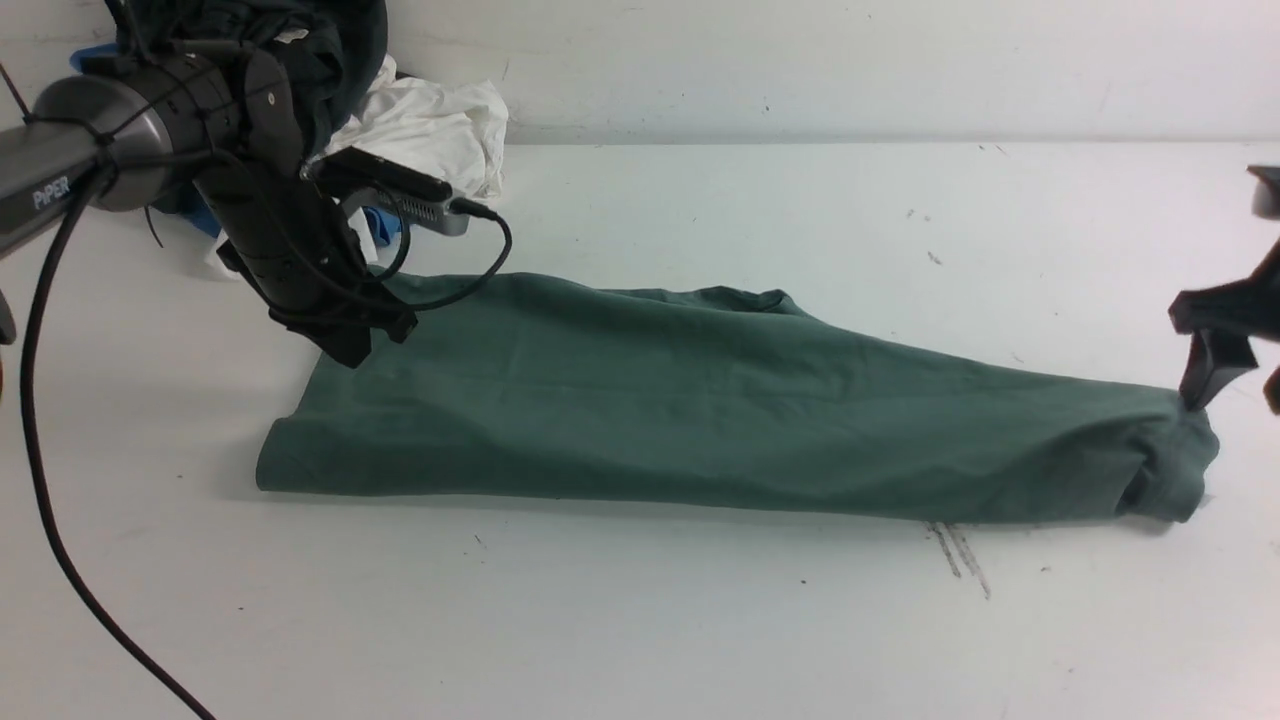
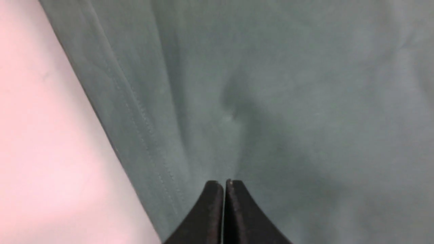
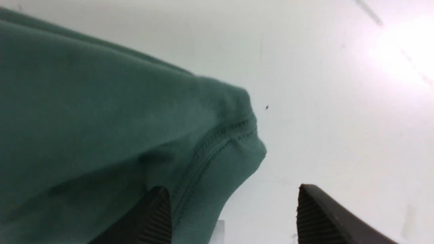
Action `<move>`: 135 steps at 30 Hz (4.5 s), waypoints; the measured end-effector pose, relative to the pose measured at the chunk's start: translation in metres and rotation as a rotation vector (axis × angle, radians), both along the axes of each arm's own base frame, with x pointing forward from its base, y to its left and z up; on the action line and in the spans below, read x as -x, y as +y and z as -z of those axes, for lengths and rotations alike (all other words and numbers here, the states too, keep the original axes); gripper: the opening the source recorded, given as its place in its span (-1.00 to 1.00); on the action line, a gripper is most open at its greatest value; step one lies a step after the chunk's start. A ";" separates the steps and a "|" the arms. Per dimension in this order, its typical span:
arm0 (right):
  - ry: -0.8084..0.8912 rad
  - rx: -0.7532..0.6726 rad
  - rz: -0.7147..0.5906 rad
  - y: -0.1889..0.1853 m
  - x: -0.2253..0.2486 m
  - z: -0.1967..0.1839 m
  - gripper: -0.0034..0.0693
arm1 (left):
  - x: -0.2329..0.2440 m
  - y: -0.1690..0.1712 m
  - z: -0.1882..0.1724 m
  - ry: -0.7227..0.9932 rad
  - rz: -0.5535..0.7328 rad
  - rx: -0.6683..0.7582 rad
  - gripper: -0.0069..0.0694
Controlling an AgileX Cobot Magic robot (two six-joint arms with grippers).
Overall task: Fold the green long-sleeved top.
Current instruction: Use the right arm to clamp the right edge of the fabric, then use the right arm to drag the right edge of the fabric to the left and folds it over the left edge
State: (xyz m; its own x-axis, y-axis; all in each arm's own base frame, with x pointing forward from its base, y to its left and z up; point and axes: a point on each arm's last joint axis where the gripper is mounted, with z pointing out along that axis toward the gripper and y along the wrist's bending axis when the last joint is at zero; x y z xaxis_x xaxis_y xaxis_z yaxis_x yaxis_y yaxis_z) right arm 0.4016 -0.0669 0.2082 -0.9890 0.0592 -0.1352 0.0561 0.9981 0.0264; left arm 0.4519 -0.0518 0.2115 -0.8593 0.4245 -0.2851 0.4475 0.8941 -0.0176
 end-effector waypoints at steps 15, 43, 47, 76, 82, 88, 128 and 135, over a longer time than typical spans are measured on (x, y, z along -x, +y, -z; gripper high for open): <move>-0.026 -0.057 0.123 0.005 0.004 0.058 0.36 | 0.004 -0.005 -0.003 0.030 0.028 0.052 -0.84; -0.303 0.322 0.085 -0.021 0.065 -0.106 -0.73 | 0.051 0.001 -0.118 -0.180 0.057 0.036 -0.84; -0.390 0.262 -0.036 0.019 0.063 -0.145 -0.73 | 0.054 0.001 -0.125 -0.196 0.061 0.036 -0.84; -0.237 -0.158 -0.605 0.312 -0.017 -0.033 -0.71 | 0.056 0.000 -0.124 -0.179 0.065 0.054 -0.84; -0.246 -0.332 -0.605 0.327 -0.017 -0.038 -0.18 | 0.056 -0.002 -0.125 -0.178 0.064 0.073 -0.84; -0.366 -0.370 -0.714 0.333 -0.016 -0.091 0.31 | 0.056 -0.002 -0.125 -0.177 0.064 0.077 -0.84; -0.215 -0.039 -0.339 0.157 0.028 0.035 -0.95 | 0.057 -0.183 0.042 0.113 0.436 -0.050 -0.84; -0.361 -0.055 -0.365 0.162 0.036 -0.026 -0.95 | 0.058 -0.151 -0.011 0.064 0.381 -0.021 -0.84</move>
